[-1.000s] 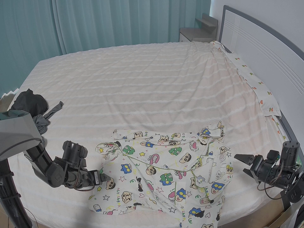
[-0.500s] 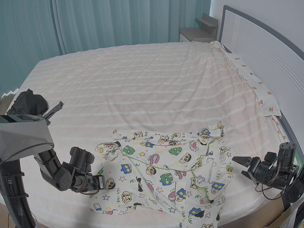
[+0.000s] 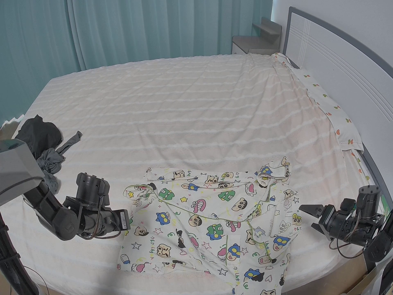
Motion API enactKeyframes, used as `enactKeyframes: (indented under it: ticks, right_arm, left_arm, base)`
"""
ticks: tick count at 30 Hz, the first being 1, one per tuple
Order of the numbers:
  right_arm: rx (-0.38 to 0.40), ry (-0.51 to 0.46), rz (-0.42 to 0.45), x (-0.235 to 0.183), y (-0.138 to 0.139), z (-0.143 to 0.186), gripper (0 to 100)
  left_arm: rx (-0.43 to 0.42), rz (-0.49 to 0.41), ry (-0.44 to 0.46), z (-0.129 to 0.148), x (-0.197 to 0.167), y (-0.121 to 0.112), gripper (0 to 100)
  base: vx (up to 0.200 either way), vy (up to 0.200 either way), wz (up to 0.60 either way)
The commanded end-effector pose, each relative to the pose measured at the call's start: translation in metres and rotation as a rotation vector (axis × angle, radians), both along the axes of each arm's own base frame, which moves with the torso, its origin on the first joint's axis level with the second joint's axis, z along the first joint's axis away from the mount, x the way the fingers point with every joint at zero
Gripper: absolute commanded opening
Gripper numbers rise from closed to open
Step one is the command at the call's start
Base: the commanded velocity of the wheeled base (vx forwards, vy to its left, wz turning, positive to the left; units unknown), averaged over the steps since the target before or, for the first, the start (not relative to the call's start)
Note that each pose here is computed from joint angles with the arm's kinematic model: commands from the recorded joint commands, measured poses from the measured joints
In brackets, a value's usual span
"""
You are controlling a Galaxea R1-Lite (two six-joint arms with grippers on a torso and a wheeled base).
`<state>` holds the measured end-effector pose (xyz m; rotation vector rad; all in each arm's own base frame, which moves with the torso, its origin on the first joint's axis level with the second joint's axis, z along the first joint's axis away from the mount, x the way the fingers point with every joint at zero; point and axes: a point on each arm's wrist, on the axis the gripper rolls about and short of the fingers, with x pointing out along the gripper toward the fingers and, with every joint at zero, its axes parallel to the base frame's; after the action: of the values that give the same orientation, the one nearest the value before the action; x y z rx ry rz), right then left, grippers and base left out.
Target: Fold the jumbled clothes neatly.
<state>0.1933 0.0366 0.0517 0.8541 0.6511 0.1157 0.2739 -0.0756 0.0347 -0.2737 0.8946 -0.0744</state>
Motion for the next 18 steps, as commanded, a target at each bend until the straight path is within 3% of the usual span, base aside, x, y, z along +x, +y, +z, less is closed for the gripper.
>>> enactKeyframes:
  ticks: [1,10,15,18]
  right_arm:
    - [-0.008,0.047,-0.016,-0.002,-0.003,-0.008,100]
    - [-0.056,0.09,-0.047,0.023,-0.013,-0.028,100]
    - [-0.1,0.089,-0.036,0.051,-0.015,-0.047,100]
    - [-0.113,0.097,-0.034,0.067,-0.016,-0.059,100]
  left_arm:
    - [0.006,-0.005,-0.025,0.015,-0.009,0.004,0]
    - [-0.003,0.04,0.004,0.011,-0.014,0.014,0]
    - [-0.106,0.128,-0.005,0.024,-0.025,0.019,0]
    - [-0.138,0.134,0.012,0.024,-0.039,0.022,0]
  base:
    - [0.0,0.0,0.0]
    - [0.0,0.0,0.0]
    - [0.0,0.0,0.0]
    - [0.0,0.0,0.0]
